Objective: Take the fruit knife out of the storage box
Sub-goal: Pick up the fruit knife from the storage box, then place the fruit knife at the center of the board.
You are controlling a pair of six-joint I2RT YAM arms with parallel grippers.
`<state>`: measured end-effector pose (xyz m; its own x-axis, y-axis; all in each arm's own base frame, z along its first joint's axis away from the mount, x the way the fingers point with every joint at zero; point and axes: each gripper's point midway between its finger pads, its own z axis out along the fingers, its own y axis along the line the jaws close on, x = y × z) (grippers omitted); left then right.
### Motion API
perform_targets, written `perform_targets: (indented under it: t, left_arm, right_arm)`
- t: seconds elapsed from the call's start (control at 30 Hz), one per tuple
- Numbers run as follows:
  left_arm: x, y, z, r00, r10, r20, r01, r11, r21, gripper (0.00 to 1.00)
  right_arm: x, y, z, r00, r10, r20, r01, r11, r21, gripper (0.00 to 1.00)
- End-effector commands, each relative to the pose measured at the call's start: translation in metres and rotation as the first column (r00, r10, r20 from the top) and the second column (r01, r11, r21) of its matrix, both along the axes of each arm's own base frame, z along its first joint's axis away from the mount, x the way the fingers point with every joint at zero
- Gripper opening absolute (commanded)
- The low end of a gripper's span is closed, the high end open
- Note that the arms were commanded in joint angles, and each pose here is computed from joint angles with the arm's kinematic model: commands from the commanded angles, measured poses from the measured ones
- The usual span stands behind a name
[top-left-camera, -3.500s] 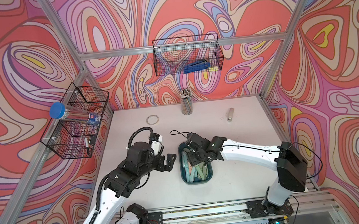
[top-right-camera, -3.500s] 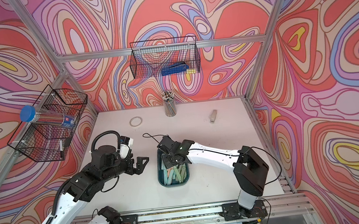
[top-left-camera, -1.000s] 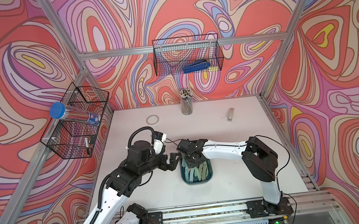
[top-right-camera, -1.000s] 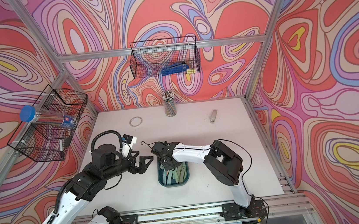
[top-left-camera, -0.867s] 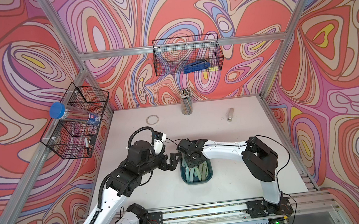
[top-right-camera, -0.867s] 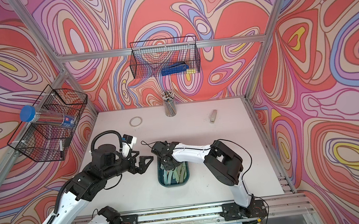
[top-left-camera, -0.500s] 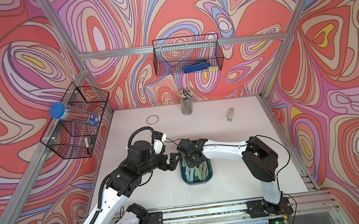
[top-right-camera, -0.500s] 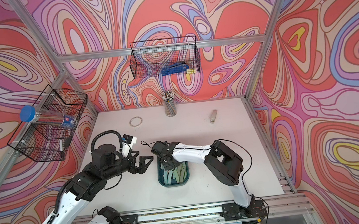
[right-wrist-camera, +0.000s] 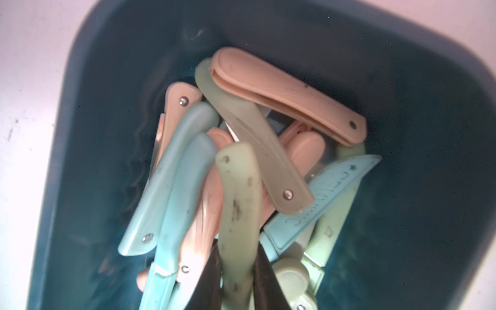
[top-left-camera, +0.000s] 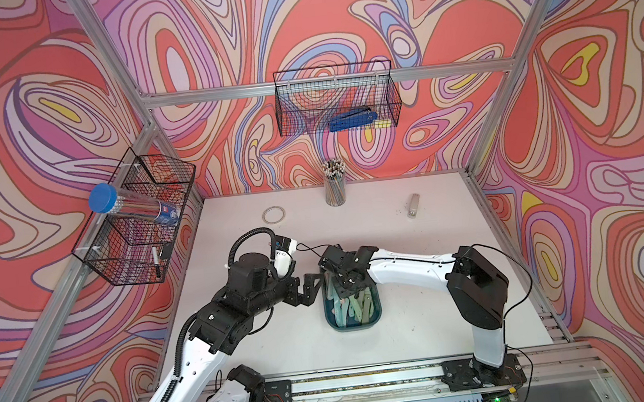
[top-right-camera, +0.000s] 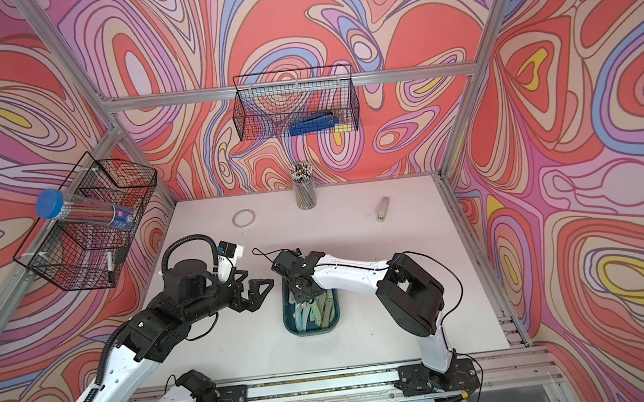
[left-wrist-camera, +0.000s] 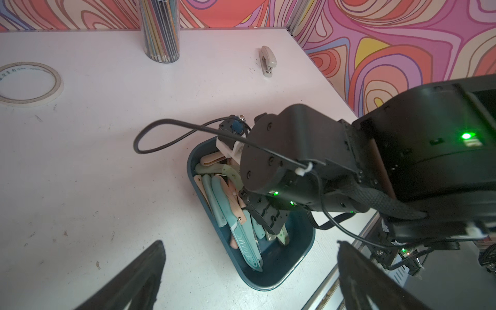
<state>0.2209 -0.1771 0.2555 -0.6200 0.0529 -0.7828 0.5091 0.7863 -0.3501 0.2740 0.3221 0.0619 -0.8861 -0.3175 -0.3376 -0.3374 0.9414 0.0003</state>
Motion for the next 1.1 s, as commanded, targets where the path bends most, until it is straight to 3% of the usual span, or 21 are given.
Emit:
perform_targets:
  t: [0.0,0.33,0.53,0.83,1.07]
  left_arm:
    - [0.0,0.002,-0.002,1.0,0.012,-0.006,-0.012,1.0,0.012,1.0]
    - [-0.009,-0.013,-0.003,0.996,-0.084,-0.03,0.083,0.996,-0.029,0.99]
    - [-0.012,-0.026,-0.004,0.988,-0.139,-0.062,0.134,0.988,-0.078,0.99]
    - [-0.002,-0.035,-0.005,0.989,-0.138,-0.056,0.13,0.985,-0.117,1.0]
    - [0.003,-0.031,-0.009,0.993,-0.106,-0.056,0.1,0.99,-0.097,1.0]
  right_arm:
    - [0.01,-0.002,0.03,0.997,-0.033,0.064,0.03,0.999,0.033,0.1]
    - [0.03,-0.027,0.067,0.99,-0.115,0.082,0.103,0.984,0.142,0.09]
    - [0.046,-0.068,0.073,0.979,-0.193,0.066,0.18,0.969,0.168,0.09]
    - [0.057,-0.121,0.043,0.974,-0.227,-0.011,0.226,0.962,0.154,0.09]
    - [0.061,-0.125,0.004,0.973,-0.216,-0.083,0.227,0.963,0.148,0.09]
